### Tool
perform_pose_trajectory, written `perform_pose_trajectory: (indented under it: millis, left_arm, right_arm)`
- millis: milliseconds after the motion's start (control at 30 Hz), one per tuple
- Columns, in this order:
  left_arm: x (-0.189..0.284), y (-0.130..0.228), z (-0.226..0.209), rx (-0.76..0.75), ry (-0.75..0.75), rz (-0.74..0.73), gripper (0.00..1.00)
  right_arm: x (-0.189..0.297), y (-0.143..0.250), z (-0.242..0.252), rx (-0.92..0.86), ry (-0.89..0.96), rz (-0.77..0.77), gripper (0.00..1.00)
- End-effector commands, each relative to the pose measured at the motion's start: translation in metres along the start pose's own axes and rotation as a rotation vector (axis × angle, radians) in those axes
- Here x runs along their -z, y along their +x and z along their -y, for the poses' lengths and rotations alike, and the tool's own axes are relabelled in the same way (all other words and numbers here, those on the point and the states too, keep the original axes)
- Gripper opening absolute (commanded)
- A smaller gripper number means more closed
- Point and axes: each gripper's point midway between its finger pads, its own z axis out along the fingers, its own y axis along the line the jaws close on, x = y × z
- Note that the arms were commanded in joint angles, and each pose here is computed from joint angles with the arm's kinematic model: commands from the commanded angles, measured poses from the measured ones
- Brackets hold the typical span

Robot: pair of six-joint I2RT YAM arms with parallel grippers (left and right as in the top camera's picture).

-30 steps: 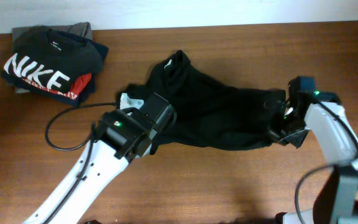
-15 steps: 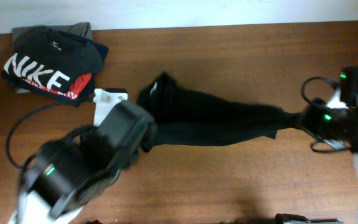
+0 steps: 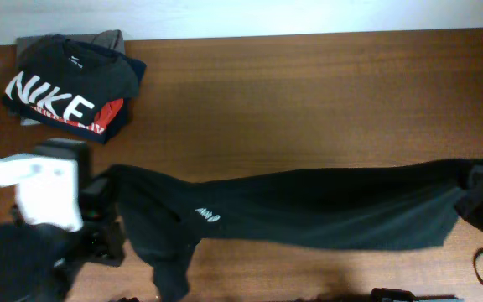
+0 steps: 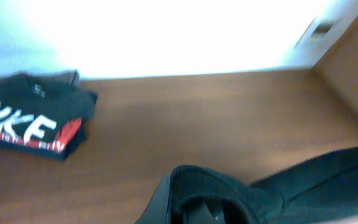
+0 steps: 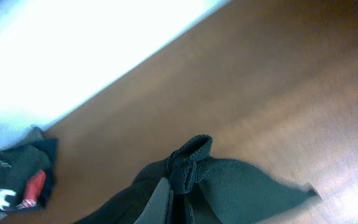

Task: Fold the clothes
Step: 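Lift the garment with both grippers and stretch it out, raising it high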

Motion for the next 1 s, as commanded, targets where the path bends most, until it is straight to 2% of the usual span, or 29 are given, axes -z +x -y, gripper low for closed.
perform_pose_trajectory:
  millis: [0,267,400,500,633,767,867,967]
  left_arm:
    - [0.024,-0.033,-0.017,0.018,-0.041,0.146,0.01]
    - [0.013,-0.063,-0.017,0.018,-0.145,0.240,0.01]
    - [-0.012,-0.079,-0.015,-0.016,-0.281,0.268,0.01]
    - [-0.044,-0.099,0.000,-0.110,-0.373,0.291,0.01]
    - [-0.116,-0.138,0.015,-0.218,-0.473,0.333,0.01]
    - [-0.187,-0.175,0.004,-0.274,-0.544,0.404,0.01]
    - [-0.218,-0.198,-0.011,-0.276,-0.616,0.470,0.01]
    - [-0.210,-0.223,-0.017,-0.286,-0.654,0.548,0.01]
  right_arm:
    - [0.021,-0.015,-0.004,0.015,-0.022,0.092,0.04]
    - [-0.004,-0.031,-0.012,0.015,-0.010,0.069,0.04]
    - [-0.039,-0.051,-0.023,0.016,0.000,0.051,0.04]
    - [-0.075,-0.068,-0.032,0.016,0.008,0.035,0.04]
    - [-0.140,-0.094,-0.045,0.017,0.016,0.019,0.04]
    - [-0.188,-0.110,-0.055,0.025,0.002,0.022,0.04]
    - [-0.200,-0.127,-0.064,0.069,-0.025,0.080,0.04]
    - [-0.184,-0.151,-0.068,0.096,-0.039,0.173,0.04]
